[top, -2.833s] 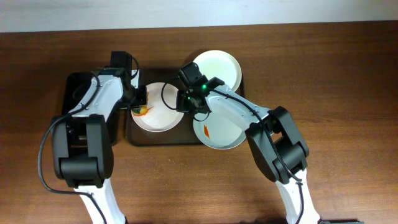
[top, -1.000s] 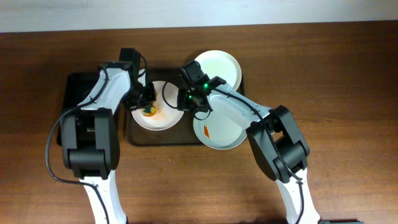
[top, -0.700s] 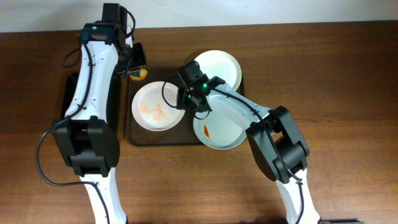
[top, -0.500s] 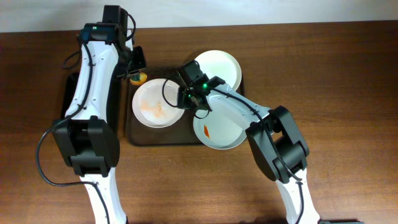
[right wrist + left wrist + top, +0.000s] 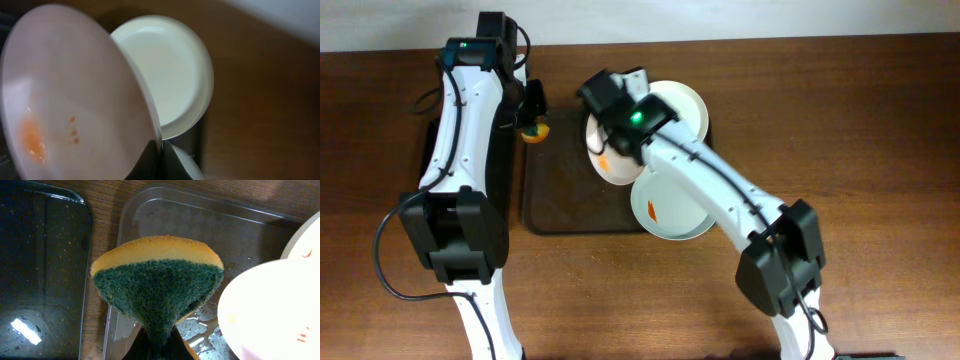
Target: Clean dirty plates on tray and stack at the side
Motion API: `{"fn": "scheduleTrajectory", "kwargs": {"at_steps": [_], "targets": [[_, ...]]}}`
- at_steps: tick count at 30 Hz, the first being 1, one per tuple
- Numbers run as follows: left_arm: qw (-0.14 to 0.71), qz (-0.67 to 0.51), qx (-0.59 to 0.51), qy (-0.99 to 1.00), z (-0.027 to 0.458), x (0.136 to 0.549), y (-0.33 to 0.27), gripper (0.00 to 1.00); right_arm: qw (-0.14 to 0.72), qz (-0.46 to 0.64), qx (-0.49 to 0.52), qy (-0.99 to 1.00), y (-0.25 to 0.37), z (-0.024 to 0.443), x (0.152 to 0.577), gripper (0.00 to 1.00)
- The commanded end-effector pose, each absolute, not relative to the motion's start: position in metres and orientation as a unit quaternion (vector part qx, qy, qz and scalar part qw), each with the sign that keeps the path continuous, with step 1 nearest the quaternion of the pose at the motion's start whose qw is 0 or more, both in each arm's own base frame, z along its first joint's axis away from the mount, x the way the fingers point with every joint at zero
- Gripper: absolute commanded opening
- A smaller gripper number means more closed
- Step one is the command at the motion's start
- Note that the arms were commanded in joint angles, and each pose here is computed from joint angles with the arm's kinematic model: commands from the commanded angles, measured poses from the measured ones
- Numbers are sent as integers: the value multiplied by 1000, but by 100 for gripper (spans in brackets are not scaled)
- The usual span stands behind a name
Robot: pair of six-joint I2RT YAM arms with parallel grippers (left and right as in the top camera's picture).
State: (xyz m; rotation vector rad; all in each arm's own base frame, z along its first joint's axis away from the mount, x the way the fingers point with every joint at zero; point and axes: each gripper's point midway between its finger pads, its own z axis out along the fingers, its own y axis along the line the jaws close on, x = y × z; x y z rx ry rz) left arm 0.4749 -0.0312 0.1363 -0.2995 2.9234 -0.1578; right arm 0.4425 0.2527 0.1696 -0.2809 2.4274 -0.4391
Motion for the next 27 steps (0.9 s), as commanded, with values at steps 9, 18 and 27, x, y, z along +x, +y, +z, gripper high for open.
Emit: {"fn": "scheduleTrajectory", "kwargs": {"at_steps": [9,18,27], "targets": [[116,-54,-98,987,146,479,-24,1,508,-378,-73,771,267,272,413,4],[114,-55,-98,987,146,478,-24,1,316,-55,-146,936,326,165,407,4],[45,-221,-8,974,107,450,-129,1,216,71,-79,971,330,109,422,4]]}}
